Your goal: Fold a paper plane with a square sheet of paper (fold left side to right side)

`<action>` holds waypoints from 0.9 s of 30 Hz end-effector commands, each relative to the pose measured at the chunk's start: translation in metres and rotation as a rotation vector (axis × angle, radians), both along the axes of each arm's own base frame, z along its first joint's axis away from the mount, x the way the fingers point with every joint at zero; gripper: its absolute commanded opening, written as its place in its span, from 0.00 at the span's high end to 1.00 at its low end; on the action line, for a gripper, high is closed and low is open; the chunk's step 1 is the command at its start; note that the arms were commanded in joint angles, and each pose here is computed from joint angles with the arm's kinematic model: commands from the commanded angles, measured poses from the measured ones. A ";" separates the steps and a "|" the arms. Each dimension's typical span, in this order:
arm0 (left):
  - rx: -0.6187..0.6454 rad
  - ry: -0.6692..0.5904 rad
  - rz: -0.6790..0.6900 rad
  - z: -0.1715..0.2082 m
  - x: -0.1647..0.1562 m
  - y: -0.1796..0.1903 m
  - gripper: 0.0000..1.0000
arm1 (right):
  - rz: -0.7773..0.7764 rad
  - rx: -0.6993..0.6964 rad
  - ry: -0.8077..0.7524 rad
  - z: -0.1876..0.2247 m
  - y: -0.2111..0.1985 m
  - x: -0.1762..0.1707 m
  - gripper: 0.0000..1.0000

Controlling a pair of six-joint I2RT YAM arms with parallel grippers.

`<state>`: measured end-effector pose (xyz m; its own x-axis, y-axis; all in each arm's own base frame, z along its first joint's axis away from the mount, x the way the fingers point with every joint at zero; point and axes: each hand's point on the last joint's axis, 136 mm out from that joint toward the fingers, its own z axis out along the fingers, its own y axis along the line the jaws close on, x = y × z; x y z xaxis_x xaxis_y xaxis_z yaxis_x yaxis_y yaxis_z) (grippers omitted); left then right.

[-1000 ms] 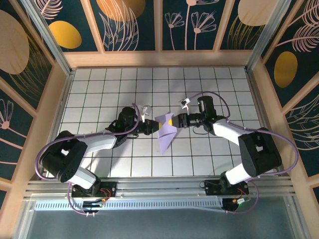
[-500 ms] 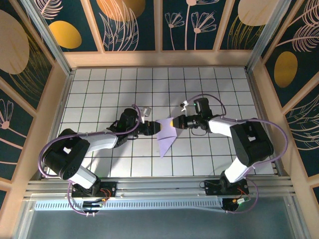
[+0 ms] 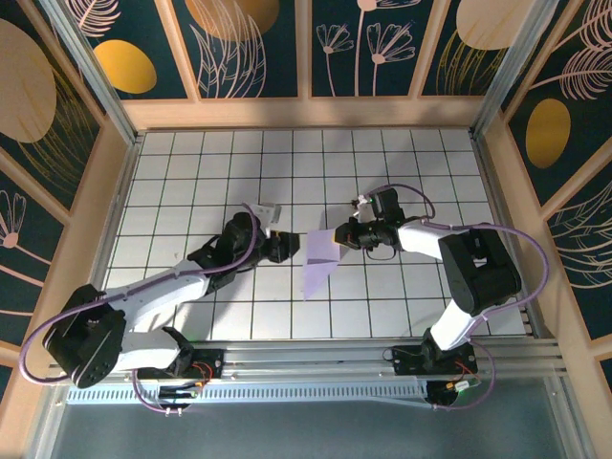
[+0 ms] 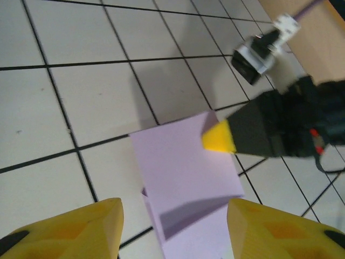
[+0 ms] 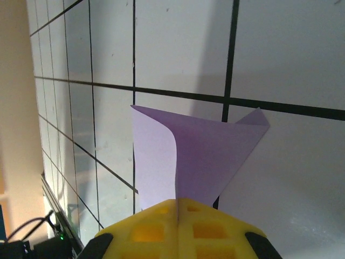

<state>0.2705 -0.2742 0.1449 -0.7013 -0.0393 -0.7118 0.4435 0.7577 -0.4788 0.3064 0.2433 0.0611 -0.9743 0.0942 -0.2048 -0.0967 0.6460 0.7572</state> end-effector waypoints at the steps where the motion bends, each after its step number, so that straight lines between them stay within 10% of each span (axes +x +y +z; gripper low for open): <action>1: 0.163 -0.026 -0.035 -0.006 -0.017 -0.010 0.47 | -0.071 -0.004 0.090 0.000 -0.001 0.001 1.00; 13: 0.509 -0.002 -0.173 -0.063 -0.062 -0.086 0.46 | -0.110 0.000 0.120 0.000 -0.004 0.005 1.00; 27: 0.765 -0.019 -0.120 -0.103 -0.052 -0.080 0.46 | -0.113 0.002 0.122 -0.002 -0.004 0.006 1.00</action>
<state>0.2149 -0.3632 0.0411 -0.6663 0.5181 -0.5363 0.5617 0.8217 0.0959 0.3056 0.2396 0.0576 -0.9782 0.1872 -0.0900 0.0532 0.6447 0.7626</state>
